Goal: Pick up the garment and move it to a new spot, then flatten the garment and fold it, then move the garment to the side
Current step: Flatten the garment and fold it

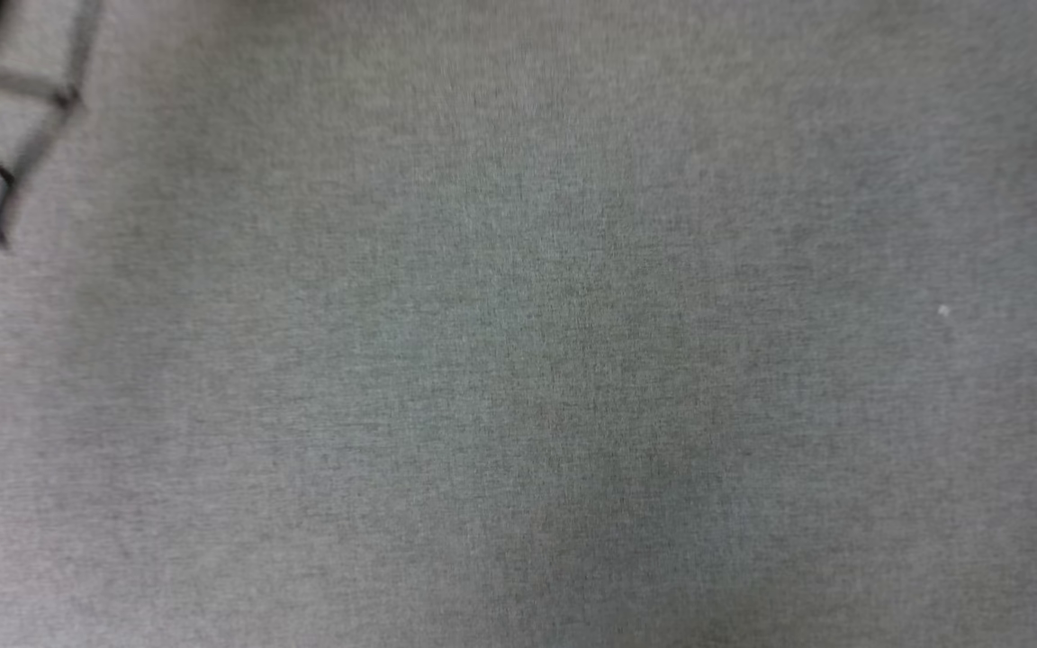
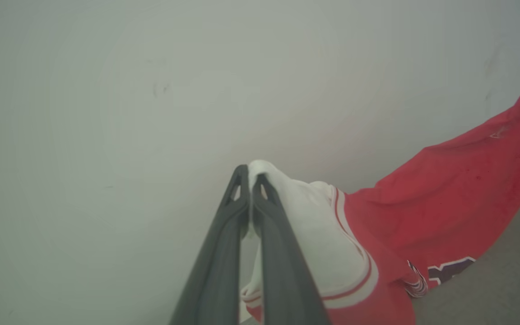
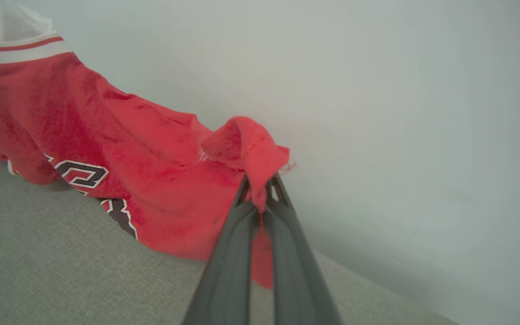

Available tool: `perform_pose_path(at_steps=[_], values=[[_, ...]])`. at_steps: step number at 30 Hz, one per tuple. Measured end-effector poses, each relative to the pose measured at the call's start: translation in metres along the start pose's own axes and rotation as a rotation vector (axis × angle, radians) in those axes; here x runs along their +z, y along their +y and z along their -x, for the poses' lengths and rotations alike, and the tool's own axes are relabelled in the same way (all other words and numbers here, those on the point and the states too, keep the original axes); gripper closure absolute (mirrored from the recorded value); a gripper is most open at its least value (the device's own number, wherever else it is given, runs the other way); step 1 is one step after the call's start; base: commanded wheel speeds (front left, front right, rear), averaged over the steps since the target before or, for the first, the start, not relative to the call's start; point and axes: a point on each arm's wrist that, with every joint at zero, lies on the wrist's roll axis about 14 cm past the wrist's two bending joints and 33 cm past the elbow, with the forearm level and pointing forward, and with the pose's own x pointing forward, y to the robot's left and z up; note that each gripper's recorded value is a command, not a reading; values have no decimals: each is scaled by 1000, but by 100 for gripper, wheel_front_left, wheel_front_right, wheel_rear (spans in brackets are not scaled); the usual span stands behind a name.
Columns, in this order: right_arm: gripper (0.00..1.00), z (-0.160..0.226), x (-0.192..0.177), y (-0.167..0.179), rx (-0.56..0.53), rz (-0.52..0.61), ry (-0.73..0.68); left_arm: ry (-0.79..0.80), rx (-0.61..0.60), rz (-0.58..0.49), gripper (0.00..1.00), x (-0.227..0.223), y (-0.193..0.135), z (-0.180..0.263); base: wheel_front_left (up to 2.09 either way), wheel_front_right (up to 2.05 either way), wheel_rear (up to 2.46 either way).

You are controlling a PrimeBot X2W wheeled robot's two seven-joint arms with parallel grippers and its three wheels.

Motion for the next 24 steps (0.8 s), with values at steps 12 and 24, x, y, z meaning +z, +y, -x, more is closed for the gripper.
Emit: perform_pose_path(at_steps=[12, 24], values=[[100, 92, -56, 47, 99, -66, 142, 180, -66, 74, 100, -35, -72, 127, 0, 0, 0], [100, 196, -93, 75, 123, -148, 240, 400, -65, 181, 100, -44, -132, 267, 0, 0, 0]])
